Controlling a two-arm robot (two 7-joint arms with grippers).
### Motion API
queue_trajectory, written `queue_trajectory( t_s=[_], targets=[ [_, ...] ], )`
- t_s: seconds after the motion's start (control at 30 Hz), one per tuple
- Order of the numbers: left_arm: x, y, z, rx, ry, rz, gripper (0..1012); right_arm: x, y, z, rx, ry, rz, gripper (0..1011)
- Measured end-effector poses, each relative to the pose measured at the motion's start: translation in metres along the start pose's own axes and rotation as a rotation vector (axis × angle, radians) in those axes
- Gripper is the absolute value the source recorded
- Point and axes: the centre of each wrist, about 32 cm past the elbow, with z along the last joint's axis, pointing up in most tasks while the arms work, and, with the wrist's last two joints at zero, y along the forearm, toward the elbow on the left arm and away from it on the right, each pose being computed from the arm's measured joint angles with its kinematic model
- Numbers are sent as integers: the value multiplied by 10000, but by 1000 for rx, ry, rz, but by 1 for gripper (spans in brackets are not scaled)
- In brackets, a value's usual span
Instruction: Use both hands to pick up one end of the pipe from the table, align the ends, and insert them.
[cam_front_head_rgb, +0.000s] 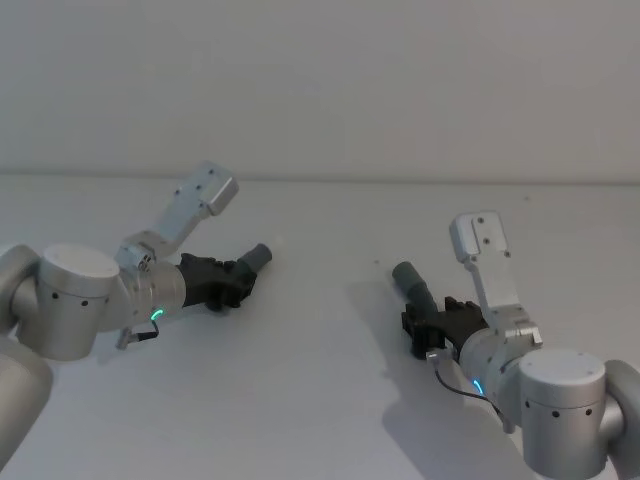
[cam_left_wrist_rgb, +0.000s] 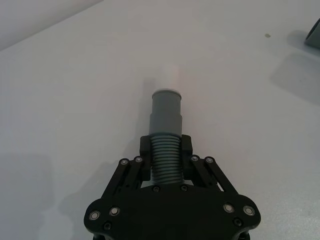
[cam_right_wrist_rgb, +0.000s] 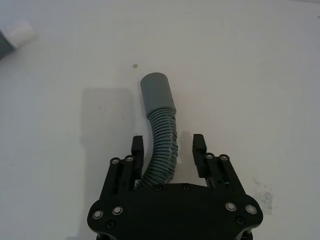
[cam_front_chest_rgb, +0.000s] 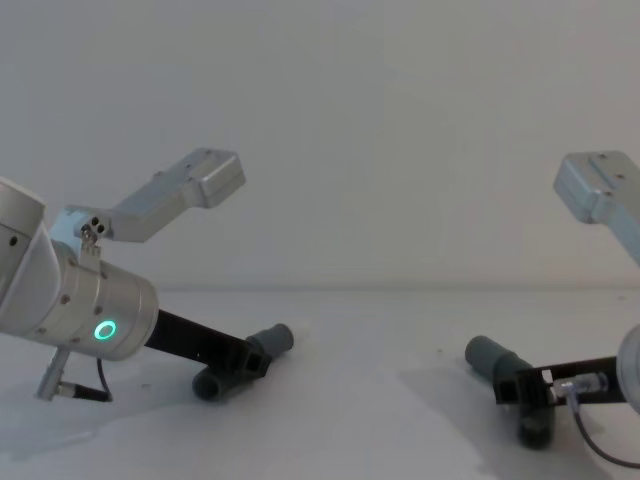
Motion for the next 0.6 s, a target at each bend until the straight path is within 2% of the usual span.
queue_trajectory(
  t_s=[0.13, 0.17, 0.37, 0.6],
  targets=[
    [0, 0, 0, 0, 0, 0, 319, 0, -2, -2, -1, 0, 1, 482],
    [0, 0, 0, 0, 0, 0, 319, 0, -3, -3, -1, 0, 2, 411],
    [0, 0, 0, 0, 0, 0, 319, 0, -5, -3, -1, -1, 2, 238],
    [0, 0, 0, 0, 0, 0, 319, 0, -7, -4, 0, -2, 2, 137]
  ],
)
